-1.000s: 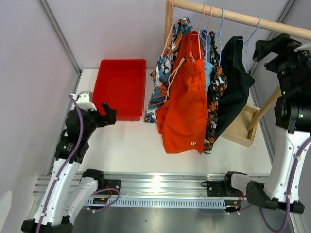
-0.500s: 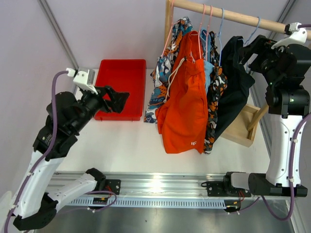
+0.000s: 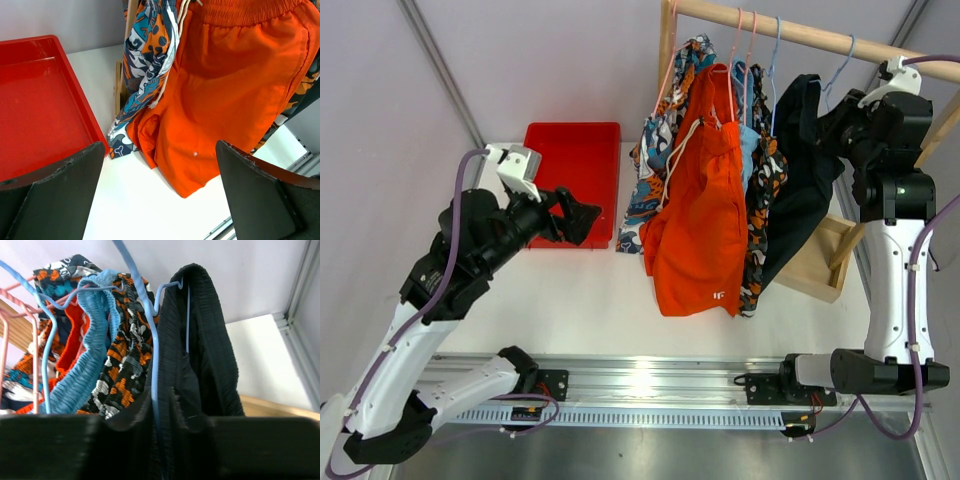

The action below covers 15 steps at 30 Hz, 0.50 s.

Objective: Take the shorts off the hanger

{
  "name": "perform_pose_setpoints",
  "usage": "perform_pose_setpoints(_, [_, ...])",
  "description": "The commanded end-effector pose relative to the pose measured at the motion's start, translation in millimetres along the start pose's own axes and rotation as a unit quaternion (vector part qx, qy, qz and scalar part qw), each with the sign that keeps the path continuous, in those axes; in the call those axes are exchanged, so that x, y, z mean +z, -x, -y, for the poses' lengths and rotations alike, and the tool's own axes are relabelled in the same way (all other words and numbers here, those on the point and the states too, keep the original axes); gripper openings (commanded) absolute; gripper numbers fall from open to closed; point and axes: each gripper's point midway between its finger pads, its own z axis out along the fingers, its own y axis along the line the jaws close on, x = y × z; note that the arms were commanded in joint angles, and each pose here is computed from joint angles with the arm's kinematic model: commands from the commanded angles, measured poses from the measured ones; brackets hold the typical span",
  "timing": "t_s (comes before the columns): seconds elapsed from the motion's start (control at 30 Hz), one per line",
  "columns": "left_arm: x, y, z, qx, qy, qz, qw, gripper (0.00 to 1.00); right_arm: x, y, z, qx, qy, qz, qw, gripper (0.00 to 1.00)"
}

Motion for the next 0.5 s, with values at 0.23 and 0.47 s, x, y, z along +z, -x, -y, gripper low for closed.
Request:
perform_pose_setpoints(0.23, [12, -5, 40, 0.068, -0.005, -0.022, 0.997, 0.99, -14, 41, -18, 0.011, 0.029, 0.077, 0.997, 0.00])
perform_pose_setpoints(0.47, [33, 11, 152, 0.125, -0.109, -0.017, 0.986, 0.99, -77, 100, -18, 0.037, 0.003, 0.189, 0.981, 0.00])
